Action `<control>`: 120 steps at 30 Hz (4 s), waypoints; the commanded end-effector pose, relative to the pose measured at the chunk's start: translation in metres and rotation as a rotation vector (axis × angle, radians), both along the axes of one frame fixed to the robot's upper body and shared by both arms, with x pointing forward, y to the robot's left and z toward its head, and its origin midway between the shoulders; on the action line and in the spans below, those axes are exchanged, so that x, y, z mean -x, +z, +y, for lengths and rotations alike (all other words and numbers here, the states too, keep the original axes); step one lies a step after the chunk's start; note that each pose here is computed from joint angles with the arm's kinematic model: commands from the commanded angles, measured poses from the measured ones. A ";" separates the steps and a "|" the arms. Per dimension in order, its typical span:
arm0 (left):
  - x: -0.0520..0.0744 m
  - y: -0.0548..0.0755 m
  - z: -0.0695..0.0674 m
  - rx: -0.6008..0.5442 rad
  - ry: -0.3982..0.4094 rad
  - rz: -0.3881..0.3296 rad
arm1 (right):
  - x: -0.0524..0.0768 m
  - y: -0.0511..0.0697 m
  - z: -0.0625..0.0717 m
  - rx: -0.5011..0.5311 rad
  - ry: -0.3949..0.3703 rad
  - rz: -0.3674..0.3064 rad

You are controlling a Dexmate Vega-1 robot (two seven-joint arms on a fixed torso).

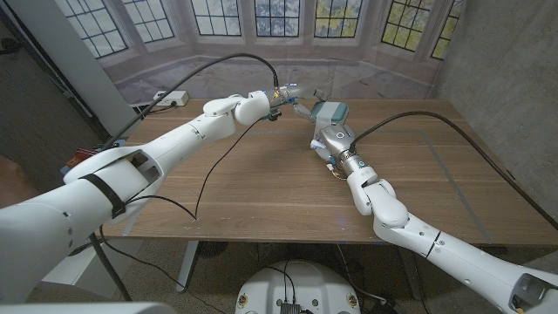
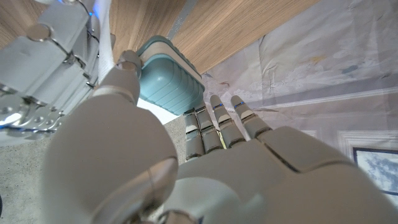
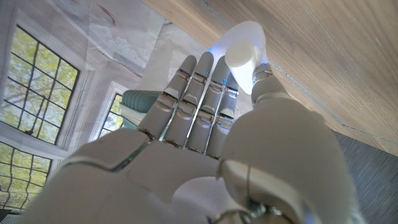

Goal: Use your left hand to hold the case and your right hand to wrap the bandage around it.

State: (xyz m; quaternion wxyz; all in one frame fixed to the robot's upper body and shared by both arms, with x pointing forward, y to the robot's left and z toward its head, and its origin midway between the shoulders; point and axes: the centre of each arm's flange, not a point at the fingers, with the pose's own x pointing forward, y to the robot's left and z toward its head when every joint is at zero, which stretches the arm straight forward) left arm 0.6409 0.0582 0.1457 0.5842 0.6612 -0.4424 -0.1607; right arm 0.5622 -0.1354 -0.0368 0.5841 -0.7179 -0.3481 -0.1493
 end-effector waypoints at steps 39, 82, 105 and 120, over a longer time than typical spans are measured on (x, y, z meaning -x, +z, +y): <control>-0.002 0.002 0.002 0.005 -0.028 0.025 | -0.045 0.016 -0.038 -0.052 -0.074 0.000; 0.000 0.006 0.001 0.003 -0.008 0.013 | -0.051 0.011 -0.046 -0.081 -0.064 0.000; 0.012 0.004 -0.004 0.004 -0.002 0.003 | -0.058 0.002 -0.049 -0.107 -0.061 0.009; 0.012 0.001 -0.002 0.010 -0.008 0.030 | -0.066 0.006 -0.061 -0.110 -0.077 0.002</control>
